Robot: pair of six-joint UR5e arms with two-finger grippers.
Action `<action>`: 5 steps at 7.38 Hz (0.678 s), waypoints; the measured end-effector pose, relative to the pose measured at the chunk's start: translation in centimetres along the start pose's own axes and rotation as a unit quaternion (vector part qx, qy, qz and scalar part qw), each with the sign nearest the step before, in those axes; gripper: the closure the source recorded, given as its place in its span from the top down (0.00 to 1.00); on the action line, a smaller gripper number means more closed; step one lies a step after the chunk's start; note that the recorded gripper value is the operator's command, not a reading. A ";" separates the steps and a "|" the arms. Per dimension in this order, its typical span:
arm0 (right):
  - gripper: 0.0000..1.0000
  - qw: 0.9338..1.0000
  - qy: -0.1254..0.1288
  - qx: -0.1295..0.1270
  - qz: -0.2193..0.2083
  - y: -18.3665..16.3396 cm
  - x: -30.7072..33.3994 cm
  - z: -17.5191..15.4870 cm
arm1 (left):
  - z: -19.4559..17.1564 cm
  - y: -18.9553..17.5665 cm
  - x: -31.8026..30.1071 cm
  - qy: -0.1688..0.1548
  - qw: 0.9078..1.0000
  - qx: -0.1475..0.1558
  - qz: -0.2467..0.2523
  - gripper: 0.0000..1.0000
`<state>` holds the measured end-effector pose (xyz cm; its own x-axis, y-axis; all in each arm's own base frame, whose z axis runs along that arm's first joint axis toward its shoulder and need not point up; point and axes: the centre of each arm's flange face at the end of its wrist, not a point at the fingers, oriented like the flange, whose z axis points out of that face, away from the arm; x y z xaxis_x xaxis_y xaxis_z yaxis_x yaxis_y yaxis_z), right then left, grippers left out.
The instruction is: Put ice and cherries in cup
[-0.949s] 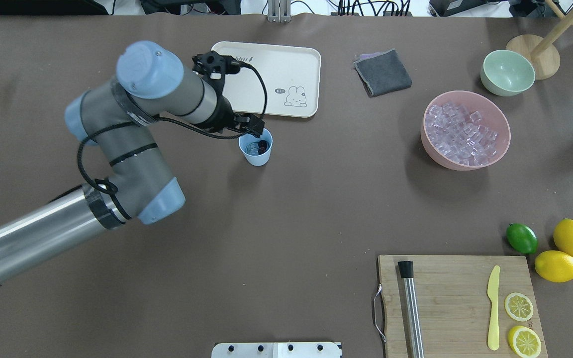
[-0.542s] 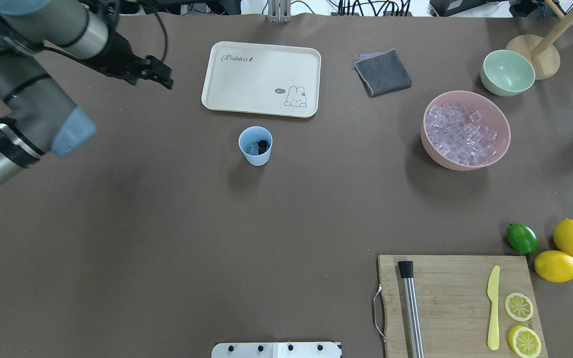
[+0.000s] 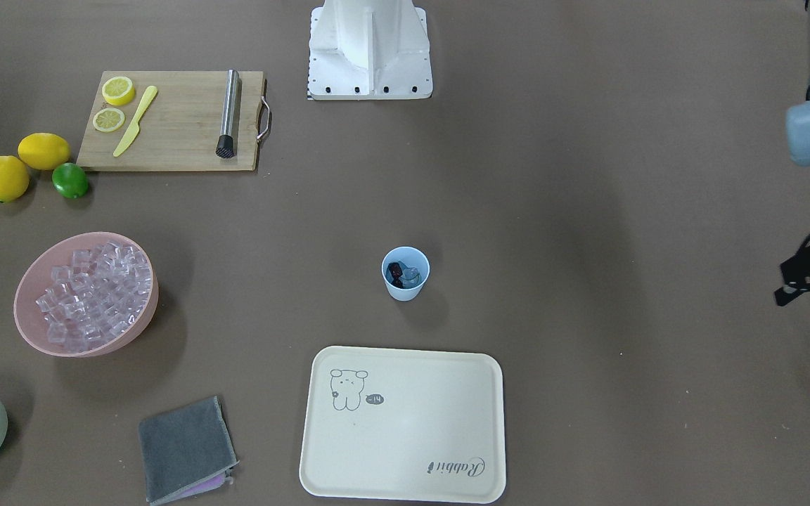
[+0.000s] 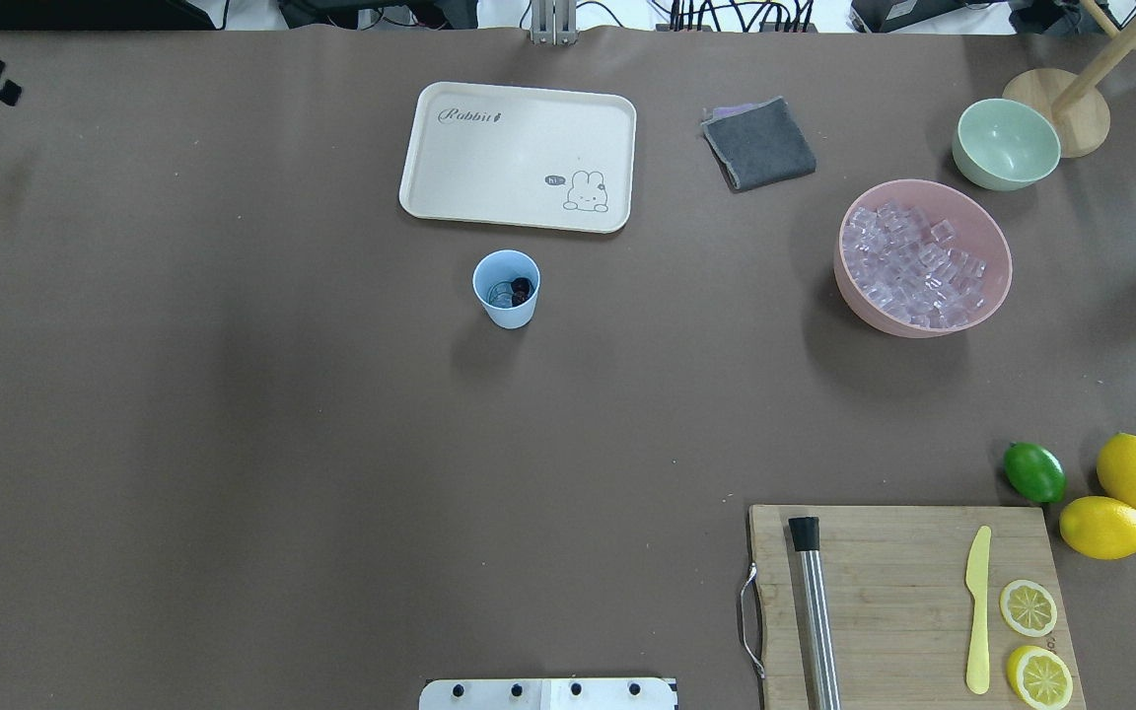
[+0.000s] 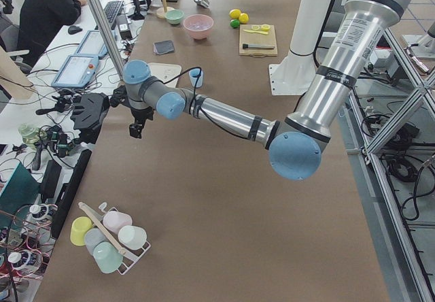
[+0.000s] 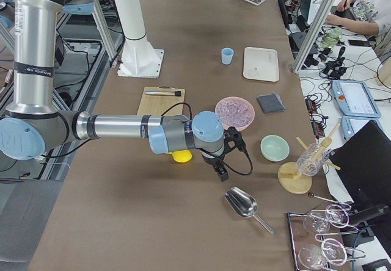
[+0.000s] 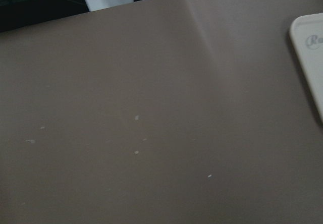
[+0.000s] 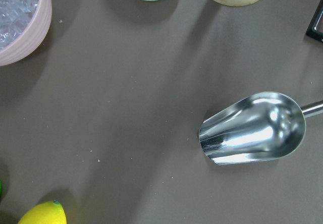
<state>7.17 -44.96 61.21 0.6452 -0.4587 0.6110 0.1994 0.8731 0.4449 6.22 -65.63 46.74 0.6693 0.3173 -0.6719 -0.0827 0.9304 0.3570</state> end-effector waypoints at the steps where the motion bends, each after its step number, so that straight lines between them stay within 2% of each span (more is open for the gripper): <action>1: 0.98 1.000 0.001 0.001 0.001 -0.4 0.0 -0.1 | -1.2 3.4 -5.1 -0.001 1.000 -0.016 0.007 0.98; 3: 0.98 1.000 0.002 0.001 0.016 -1.0 0.2 -0.1 | -1.1 12.8 -10.5 0.041 0.999 -0.033 -0.007 0.98; 4: 0.98 1.000 0.001 0.000 0.022 -0.8 0.3 0.2 | -0.7 16.3 -11.2 0.058 0.997 -0.038 -0.021 0.98; 5: 0.98 1.000 0.000 -0.002 0.024 -0.6 0.4 0.3 | -1.0 18.0 -11.5 0.064 0.997 -0.036 -0.030 0.98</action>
<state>7.07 -45.68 61.42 0.6545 -0.4160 0.6313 0.1711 0.8948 0.4123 -3.73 -52.30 60.23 0.5759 0.2775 -0.7690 -0.1018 0.9577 0.2693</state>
